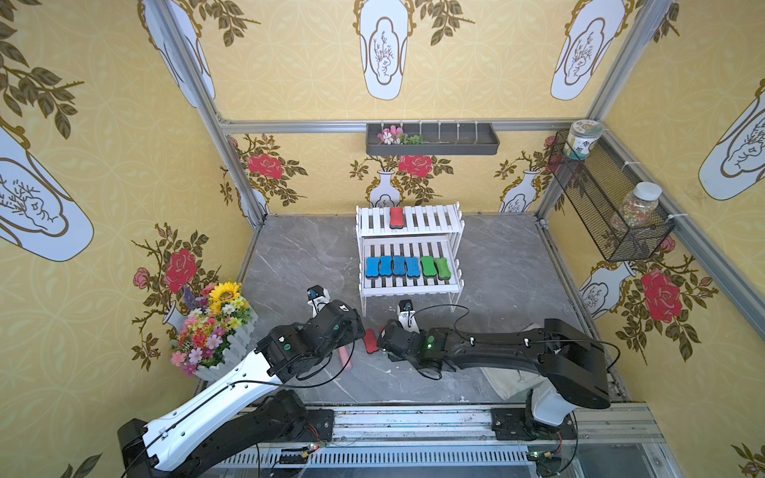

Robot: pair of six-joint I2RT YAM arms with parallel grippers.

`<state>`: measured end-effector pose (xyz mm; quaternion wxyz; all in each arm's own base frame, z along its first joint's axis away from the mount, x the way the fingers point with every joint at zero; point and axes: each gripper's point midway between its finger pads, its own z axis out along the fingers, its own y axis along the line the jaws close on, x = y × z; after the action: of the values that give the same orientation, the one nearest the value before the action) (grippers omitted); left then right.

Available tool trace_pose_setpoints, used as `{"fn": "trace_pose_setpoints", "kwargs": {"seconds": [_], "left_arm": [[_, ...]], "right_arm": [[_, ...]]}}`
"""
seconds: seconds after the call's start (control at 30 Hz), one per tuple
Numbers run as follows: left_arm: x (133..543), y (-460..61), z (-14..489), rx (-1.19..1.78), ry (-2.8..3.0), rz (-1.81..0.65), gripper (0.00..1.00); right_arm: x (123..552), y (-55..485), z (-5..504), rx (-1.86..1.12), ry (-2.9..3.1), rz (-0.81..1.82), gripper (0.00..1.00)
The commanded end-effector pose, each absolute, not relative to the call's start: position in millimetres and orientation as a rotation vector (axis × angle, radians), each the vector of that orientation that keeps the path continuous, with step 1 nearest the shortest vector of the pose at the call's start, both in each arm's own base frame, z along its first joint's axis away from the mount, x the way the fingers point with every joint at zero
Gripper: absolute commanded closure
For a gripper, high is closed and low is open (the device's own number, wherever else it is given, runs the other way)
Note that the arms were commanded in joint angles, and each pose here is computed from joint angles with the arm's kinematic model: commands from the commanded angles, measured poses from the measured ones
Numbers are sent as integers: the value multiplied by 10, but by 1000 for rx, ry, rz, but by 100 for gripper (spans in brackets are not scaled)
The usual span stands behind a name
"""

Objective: Remove the whiteboard erasers from the shelf
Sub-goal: Place the whiteboard eraser at the center of the board, then move the whiteboard eraser to the center of the board.

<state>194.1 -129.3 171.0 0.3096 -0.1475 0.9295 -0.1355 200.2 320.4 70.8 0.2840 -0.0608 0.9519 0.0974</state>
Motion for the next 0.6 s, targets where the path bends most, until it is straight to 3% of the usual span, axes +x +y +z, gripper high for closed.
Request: {"fn": "trace_pose_setpoints", "kwargs": {"seconds": [0.0, 0.2, 0.57], "left_arm": [[1927, -1285, 1667, -372, 2466, -349, 1], [1945, -1308, 1652, -369, 2464, -353, 1], [1942, -1298, 1670, -366, 2465, -346, 1]], "right_arm": [[1814, 2877, 610, -182, 2638, 160, 34], [1727, 2603, 493, -163, 2700, 92, 35], [1867, 2665, 187, -125, 2752, 84, 42]]}}
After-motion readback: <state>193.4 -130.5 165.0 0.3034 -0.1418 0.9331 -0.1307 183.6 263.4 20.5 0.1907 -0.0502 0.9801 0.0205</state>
